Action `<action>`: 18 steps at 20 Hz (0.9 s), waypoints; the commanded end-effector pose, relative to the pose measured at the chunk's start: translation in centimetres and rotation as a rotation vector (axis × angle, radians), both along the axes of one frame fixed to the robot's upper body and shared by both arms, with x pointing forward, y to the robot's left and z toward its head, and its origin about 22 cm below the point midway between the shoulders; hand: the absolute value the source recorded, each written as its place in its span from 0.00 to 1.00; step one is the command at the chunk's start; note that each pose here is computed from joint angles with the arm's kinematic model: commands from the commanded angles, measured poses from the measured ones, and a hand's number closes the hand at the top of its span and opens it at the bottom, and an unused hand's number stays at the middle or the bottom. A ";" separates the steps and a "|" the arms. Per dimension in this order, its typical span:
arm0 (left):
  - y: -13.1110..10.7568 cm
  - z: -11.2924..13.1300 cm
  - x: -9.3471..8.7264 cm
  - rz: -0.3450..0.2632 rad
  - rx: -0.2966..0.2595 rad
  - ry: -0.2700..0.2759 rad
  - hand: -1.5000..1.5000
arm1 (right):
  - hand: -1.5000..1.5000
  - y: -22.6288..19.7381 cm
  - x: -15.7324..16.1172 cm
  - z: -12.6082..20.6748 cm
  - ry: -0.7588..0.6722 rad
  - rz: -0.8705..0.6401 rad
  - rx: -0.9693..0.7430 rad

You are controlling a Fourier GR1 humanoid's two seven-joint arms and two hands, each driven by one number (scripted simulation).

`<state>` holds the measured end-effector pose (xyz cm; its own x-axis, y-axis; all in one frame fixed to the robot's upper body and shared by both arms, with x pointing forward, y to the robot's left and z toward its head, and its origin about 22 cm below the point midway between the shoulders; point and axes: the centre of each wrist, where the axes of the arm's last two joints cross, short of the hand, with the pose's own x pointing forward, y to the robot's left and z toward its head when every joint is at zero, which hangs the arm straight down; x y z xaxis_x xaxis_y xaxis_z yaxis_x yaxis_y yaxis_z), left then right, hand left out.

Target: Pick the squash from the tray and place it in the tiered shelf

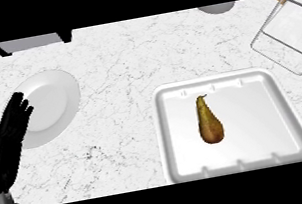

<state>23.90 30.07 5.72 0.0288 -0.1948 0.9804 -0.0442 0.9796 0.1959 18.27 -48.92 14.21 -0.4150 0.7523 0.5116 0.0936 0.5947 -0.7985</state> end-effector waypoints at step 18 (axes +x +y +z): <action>-2.1 0.6 2.2 -0.086 -0.010 -0.022 0.50 | 1.00 4.9 5.3 5.4 0.164 0.184 0.746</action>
<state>25.51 28.08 6.40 -0.0042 -0.1935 0.9811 0.0354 0.9804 0.1936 21.30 -44.93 19.45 -0.4044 0.3073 0.8614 -0.0310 0.9367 -0.3487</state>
